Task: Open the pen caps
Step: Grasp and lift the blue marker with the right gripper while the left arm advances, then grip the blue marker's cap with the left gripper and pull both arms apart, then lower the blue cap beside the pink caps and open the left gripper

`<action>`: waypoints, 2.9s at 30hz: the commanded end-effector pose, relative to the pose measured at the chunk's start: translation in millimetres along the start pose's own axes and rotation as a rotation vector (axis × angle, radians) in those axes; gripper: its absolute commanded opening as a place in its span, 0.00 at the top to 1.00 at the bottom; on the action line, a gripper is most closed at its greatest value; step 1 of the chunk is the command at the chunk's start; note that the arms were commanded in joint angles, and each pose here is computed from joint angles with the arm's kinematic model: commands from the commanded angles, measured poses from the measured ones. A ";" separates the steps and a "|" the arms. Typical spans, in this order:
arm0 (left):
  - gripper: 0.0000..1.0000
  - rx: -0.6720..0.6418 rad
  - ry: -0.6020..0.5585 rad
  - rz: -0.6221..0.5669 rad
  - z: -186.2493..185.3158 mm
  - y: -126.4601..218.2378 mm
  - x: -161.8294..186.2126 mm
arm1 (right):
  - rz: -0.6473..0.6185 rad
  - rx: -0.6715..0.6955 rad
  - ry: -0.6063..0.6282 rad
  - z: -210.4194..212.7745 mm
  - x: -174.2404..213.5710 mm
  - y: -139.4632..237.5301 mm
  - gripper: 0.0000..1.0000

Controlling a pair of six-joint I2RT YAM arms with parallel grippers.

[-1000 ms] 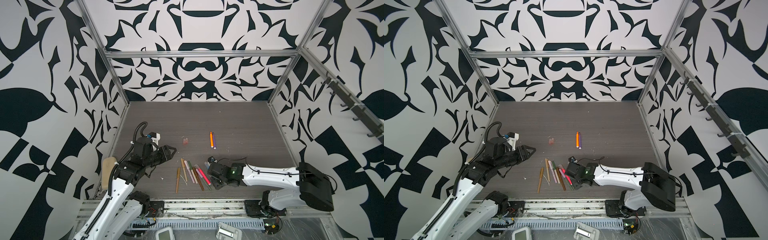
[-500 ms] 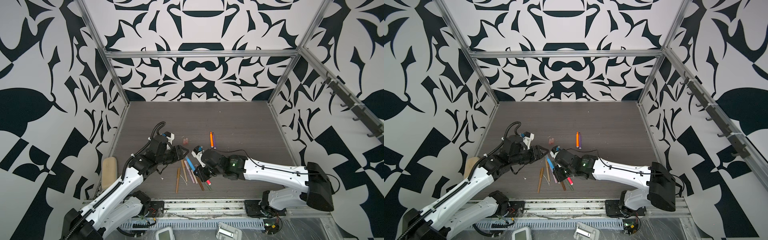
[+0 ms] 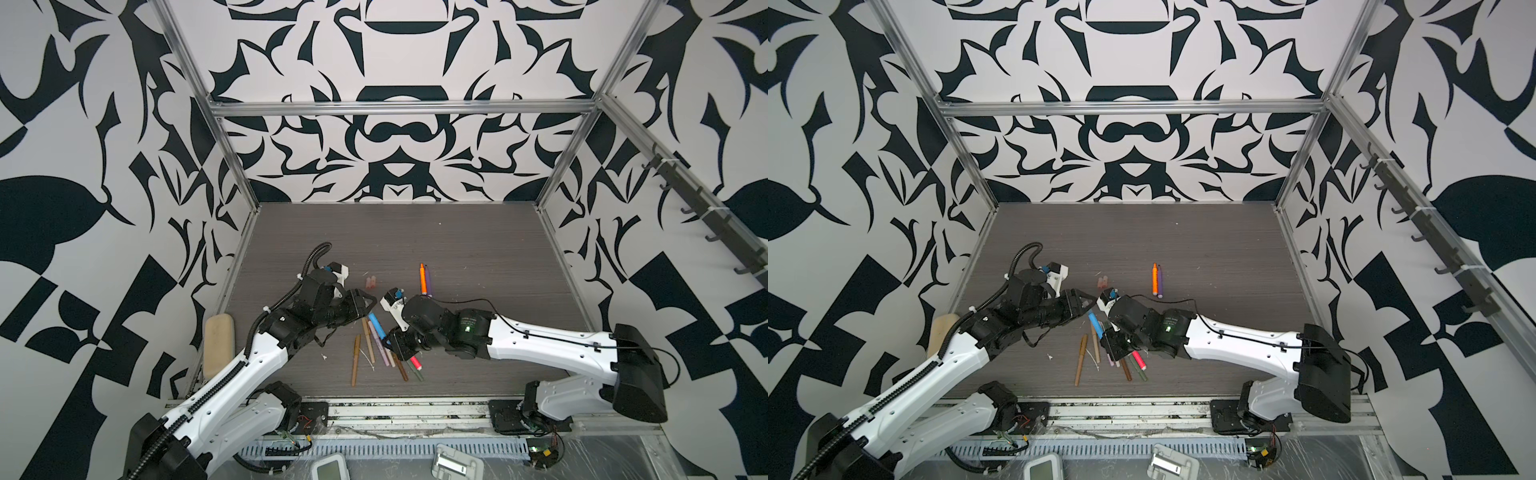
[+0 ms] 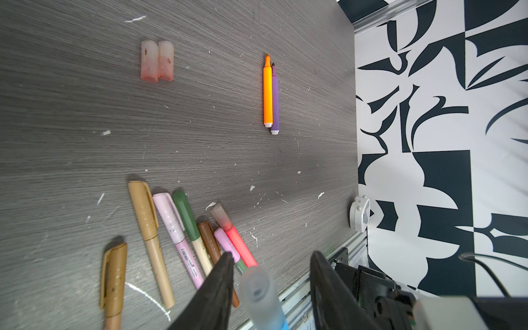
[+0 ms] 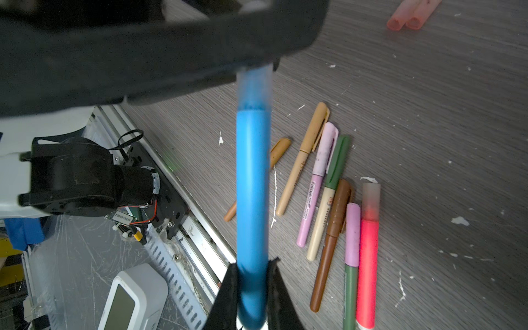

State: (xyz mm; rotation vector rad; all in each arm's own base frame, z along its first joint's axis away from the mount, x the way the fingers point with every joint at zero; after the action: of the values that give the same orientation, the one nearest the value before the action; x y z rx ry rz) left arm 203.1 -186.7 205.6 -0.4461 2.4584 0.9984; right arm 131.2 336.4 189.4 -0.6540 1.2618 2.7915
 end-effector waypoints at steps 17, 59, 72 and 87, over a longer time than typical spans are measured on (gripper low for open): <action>1.00 0.033 -0.095 -0.026 -25.6 12.0 -30.4 | -0.040 -0.045 -0.028 4.2 -1.4 14.1 1.00; 1.00 -0.504 -0.187 0.577 135.1 -126.9 -105.3 | -0.260 0.173 -0.356 -190.4 63.3 82.2 1.00; 0.96 -0.394 -0.115 0.623 141.8 -153.0 -84.0 | -0.254 0.163 -0.356 -189.5 64.1 80.8 1.00; 0.78 -0.337 -0.045 0.593 146.2 -165.2 -81.5 | -0.242 0.141 -0.351 -187.3 65.6 79.0 1.00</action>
State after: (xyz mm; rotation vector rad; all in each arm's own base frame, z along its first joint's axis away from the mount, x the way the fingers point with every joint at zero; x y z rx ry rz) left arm 393.1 -187.4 66.2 0.2106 2.3796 1.6440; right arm 123.0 133.9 105.9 -0.2395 1.2358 2.4458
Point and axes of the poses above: each gripper's point midway between its finger pads, its own y axis back along the fingers, its own z axis along the line the jaws close on, x = y × z, the point moved 4 cm from there along y, back along the fingers, and after that the axes turned 14 degrees about -y, right-handed, at the moved point
